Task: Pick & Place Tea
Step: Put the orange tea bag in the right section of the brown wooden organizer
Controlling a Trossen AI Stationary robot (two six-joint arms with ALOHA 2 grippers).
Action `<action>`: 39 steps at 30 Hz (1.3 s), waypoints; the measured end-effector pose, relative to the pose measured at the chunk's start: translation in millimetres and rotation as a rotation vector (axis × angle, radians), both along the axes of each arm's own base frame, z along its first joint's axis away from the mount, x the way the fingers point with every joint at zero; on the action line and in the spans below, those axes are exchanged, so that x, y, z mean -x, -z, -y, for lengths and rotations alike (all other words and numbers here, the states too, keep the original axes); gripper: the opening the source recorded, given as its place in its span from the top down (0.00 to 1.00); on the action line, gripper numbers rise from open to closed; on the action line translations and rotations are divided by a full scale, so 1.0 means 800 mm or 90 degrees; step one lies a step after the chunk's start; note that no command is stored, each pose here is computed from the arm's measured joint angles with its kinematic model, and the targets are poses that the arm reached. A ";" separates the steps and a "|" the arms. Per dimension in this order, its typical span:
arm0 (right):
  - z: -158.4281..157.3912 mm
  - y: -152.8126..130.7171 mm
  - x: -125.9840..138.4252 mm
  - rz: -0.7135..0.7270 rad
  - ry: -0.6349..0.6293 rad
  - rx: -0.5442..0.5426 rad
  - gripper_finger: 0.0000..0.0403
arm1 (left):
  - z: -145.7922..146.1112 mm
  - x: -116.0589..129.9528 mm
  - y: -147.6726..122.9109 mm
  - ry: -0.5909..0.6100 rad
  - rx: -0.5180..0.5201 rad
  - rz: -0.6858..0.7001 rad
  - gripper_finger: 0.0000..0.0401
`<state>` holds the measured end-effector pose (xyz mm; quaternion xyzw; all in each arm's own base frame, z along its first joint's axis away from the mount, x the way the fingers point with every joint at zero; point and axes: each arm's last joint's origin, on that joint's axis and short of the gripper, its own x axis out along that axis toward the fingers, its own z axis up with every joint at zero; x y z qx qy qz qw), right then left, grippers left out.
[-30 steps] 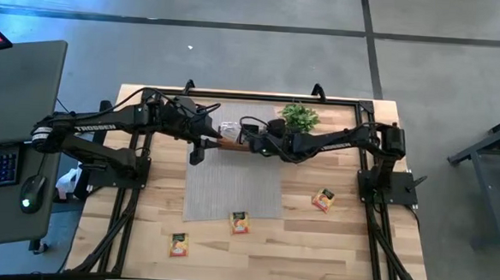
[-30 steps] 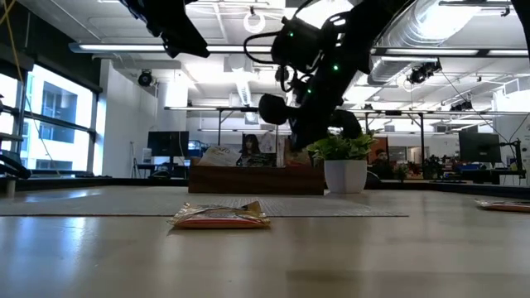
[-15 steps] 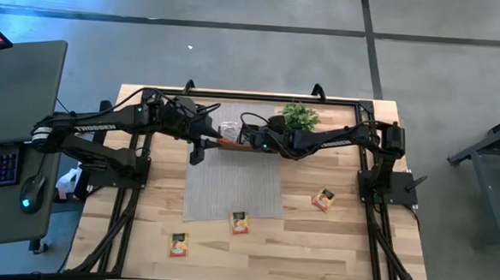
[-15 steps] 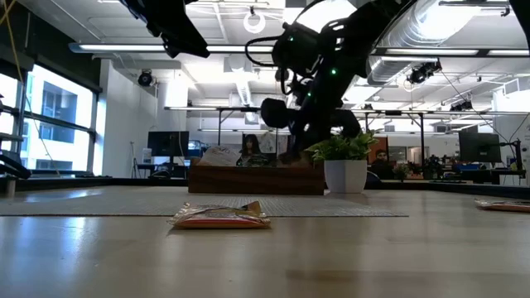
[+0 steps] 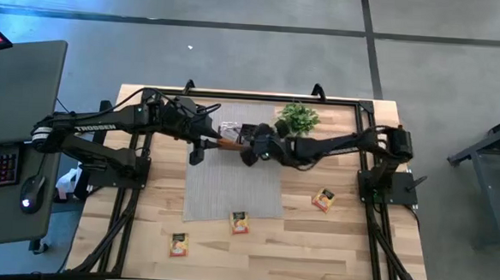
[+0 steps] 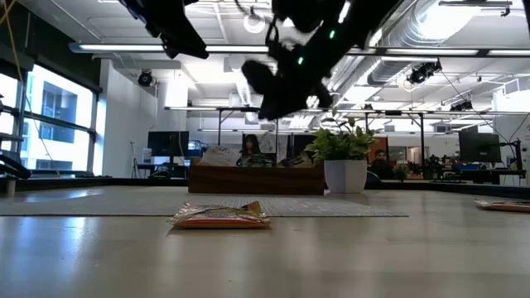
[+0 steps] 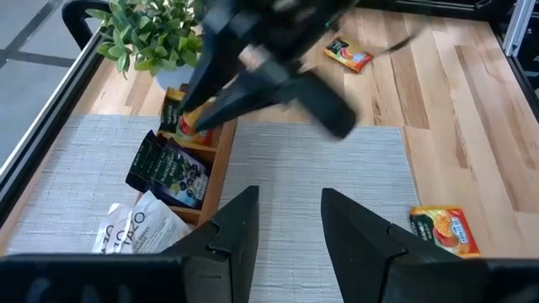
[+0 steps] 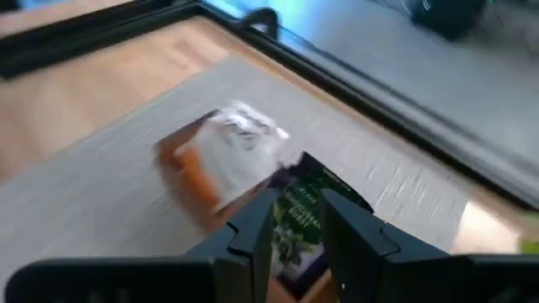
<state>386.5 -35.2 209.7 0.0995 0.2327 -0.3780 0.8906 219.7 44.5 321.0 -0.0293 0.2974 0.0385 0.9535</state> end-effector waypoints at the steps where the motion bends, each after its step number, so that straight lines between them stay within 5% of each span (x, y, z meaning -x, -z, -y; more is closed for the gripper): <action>1: -0.011 -0.008 0.002 -0.015 -0.025 0.016 0.77 | 0.000 0.000 0.000 0.000 0.001 -0.002 0.68; 6: -0.071 -0.043 0.033 -0.102 -0.177 0.037 0.79 | 0.000 0.000 0.000 0.002 0.002 -0.003 0.68; 10: -0.104 -0.058 0.071 -0.156 -0.231 -0.062 0.75 | 0.000 0.000 0.000 0.002 0.002 -0.003 0.68; 14: -0.119 -0.050 0.106 -0.252 -0.193 -0.216 0.68 | 0.000 0.000 0.000 -0.001 0.006 -0.002 0.68; 25: -0.114 0.028 0.197 -0.649 -0.071 -0.386 0.49 | 0.000 -0.001 -0.001 -0.011 0.014 0.007 0.68; 29: -0.102 0.062 0.219 -0.693 -0.043 -0.442 0.50 | 0.000 -0.001 -0.001 -0.011 0.015 0.008 0.68; 39: -0.077 0.090 0.224 -0.662 -0.049 -0.462 0.62 | 0.000 -0.001 -0.001 -0.027 0.038 0.010 0.68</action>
